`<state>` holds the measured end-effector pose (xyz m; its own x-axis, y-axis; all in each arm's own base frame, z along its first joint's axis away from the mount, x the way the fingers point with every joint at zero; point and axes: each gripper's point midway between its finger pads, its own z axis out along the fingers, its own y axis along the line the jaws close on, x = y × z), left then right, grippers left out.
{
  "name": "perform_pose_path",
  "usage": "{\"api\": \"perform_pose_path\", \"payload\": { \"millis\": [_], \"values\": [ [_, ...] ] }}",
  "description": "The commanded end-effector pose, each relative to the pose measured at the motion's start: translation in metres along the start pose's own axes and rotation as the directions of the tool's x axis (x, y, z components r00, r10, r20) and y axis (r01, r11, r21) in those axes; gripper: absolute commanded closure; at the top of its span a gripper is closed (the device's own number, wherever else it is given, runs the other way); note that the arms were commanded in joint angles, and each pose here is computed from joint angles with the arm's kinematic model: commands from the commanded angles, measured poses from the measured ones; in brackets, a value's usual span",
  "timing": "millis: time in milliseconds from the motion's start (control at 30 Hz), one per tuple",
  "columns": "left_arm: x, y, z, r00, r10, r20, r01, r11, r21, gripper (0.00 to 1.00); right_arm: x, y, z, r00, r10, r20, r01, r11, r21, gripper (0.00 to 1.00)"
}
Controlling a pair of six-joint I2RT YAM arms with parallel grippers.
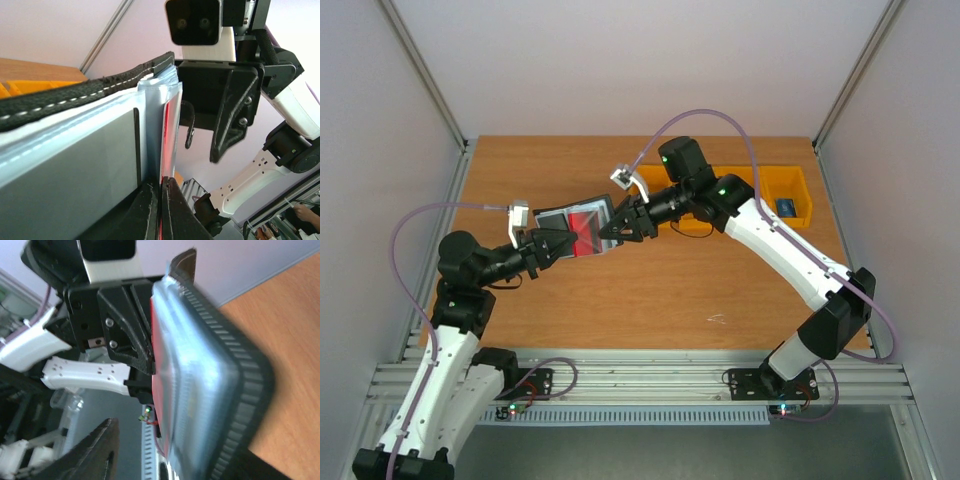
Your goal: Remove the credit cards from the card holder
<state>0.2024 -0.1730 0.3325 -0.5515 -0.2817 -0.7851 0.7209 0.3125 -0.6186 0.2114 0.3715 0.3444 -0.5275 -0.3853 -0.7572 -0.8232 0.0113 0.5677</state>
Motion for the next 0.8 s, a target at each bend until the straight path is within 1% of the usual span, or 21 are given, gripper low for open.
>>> {"api": "perform_pose_path", "payload": {
  "millis": [0, 167, 200, 300, 367, 600, 767],
  "values": [
    [-0.0112, -0.0159, -0.0039, 0.997, 0.069, 0.023, -0.069, 0.997, 0.023, 1.0, -0.0092, 0.0234, -0.0131, 0.999, -0.028, 0.035, 0.031, 0.996, -0.081, 0.67],
    [-0.0109, -0.0189, -0.0045, 0.997, 0.078, 0.019, -0.079, 0.996, 0.034, 1.0, -0.0092, 0.0194, -0.0106, 0.999, -0.014, 0.037, 0.016, 0.997, -0.081, 0.97],
    [-0.0105, -0.02, -0.0046, 0.997, 0.081, 0.017, -0.081, 0.996, 0.039, 1.0, -0.0096, 0.0179, -0.0106, 0.999, -0.011, 0.038, 0.014, 0.997, -0.076, 0.99],
    [-0.0113, -0.0225, -0.0051, 0.995, 0.093, 0.02, -0.094, 0.995, 0.045, 0.99, -0.0096, 0.018, -0.0096, 0.999, -0.01, 0.036, 0.013, 0.997, -0.082, 0.99],
    [-0.0131, -0.0234, -0.0059, 0.994, 0.105, 0.027, -0.106, 0.994, 0.041, 0.95, -0.0094, 0.0188, -0.0101, 0.999, -0.013, 0.036, 0.016, 0.996, -0.085, 0.99],
    [-0.0164, -0.0228, -0.007, 0.994, 0.105, 0.042, -0.107, 0.994, 0.033, 0.88, -0.0081, 0.0214, -0.0126, 0.999, -0.019, 0.033, 0.022, 0.995, -0.094, 0.99],
    [-0.0174, -0.0227, -0.0078, 0.993, 0.109, 0.043, -0.111, 0.993, 0.031, 0.89, -0.008, 0.0209, -0.015, 0.999, -0.014, 0.034, 0.017, 0.995, -0.1, 0.99]
  ]
}}
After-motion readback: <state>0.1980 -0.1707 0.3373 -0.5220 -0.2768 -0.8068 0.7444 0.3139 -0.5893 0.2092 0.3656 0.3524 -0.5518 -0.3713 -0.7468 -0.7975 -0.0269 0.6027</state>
